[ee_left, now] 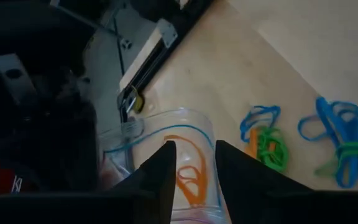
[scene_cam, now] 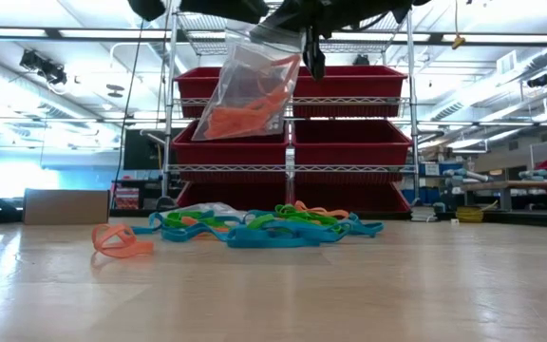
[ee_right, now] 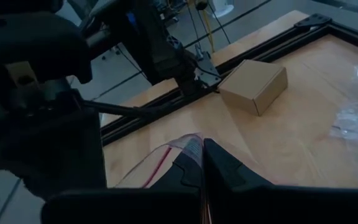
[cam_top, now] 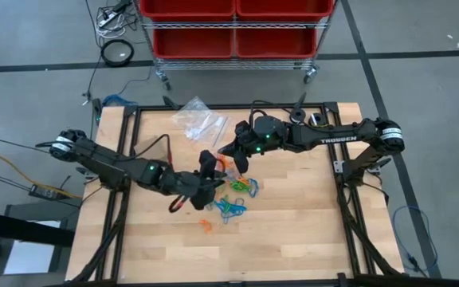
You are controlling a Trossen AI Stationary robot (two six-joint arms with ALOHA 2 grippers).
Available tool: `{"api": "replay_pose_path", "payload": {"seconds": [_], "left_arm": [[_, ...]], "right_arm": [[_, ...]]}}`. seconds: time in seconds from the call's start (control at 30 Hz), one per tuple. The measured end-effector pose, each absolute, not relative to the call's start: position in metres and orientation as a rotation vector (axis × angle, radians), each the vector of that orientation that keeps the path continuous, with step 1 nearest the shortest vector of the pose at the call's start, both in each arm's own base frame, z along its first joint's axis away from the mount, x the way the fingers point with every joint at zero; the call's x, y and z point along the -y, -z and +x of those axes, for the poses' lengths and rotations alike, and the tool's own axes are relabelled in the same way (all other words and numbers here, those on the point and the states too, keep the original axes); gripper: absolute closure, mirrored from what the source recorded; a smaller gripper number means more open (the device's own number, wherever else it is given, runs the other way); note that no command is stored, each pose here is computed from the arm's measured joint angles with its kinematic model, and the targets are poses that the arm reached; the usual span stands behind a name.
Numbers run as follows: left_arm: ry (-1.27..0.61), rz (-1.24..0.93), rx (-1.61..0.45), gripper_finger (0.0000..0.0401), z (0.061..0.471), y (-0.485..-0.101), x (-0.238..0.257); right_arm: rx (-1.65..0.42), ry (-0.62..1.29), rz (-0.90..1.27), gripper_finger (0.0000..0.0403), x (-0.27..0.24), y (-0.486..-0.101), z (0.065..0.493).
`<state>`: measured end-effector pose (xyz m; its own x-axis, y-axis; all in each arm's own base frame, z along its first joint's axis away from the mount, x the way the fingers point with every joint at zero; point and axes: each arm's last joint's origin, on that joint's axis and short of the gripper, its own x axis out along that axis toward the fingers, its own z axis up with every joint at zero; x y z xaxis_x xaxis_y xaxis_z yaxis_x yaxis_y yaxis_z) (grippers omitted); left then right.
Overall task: Sort rubber bands
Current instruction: Put the orange rubber band into the transparent zip bag
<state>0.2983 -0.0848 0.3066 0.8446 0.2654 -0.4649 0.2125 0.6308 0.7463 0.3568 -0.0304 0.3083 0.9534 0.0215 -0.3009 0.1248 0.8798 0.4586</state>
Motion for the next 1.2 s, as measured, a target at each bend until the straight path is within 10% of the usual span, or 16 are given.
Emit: {"api": "replay_pose_path", "payload": {"seconds": [0.7, 0.97, 1.2], "left_arm": [[-0.162, 1.027, -0.851, 0.0277, 0.331, -0.299, 0.075], [-0.113, 1.062, -0.941, 0.0385, 0.324, -0.302, 0.074], [-0.077, 1.044, -0.968, 0.0398, 0.32, -0.299, 0.077]], "right_arm": [[-0.284, 0.054, 0.499, 0.0403, 0.031, -0.31, 0.357], [-0.296, 0.037, 0.499, 0.0403, 0.029, -0.309, 0.357], [-0.279, 0.026, 0.445, 0.0394, 0.029, -0.311, 0.358]]}}
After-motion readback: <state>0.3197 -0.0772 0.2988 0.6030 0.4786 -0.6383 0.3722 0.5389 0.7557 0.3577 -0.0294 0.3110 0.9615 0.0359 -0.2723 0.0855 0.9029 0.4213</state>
